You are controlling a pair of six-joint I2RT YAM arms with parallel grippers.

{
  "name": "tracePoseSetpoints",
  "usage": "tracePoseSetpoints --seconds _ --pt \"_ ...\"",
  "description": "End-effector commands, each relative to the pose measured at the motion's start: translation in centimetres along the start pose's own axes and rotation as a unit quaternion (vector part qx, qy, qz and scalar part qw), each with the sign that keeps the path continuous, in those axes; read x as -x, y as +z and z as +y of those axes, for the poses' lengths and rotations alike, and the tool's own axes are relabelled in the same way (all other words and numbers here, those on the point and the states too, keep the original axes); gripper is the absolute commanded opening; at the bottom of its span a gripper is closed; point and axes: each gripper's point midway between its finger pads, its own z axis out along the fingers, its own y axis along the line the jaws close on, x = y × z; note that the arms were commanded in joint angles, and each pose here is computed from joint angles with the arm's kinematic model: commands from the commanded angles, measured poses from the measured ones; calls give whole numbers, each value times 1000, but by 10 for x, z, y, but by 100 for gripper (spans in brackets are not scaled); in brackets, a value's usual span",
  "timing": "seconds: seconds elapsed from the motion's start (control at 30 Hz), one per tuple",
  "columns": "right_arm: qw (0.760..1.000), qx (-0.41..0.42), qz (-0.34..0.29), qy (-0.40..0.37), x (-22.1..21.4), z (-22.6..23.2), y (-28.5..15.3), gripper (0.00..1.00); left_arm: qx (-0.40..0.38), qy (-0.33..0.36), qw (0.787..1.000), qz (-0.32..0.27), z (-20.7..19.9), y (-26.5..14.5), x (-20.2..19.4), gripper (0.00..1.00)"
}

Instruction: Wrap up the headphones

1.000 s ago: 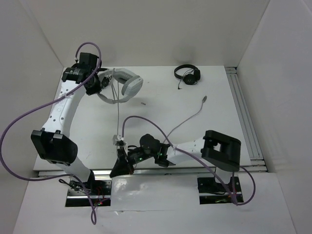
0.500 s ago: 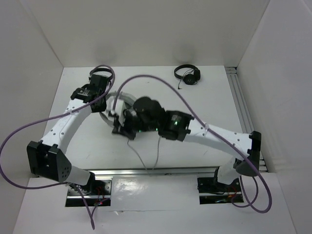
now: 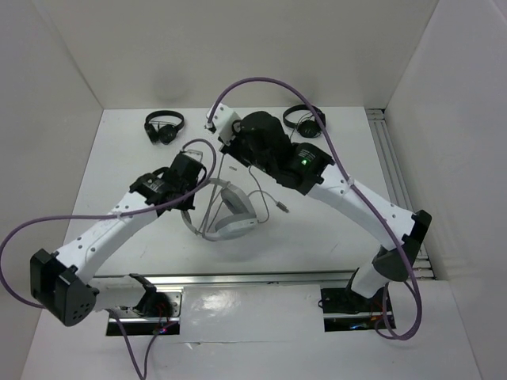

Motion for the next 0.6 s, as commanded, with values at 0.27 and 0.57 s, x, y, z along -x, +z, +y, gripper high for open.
tracePoseSetpoints --seconds 0.27,0.57 --pt "979 -189 -47 62 -27 -131 17 0 -123 35 985 -114 -14 -120 10 0" --pt "991 43 -50 117 -57 -49 75 0 -256 20 938 -234 -29 -225 76 0"
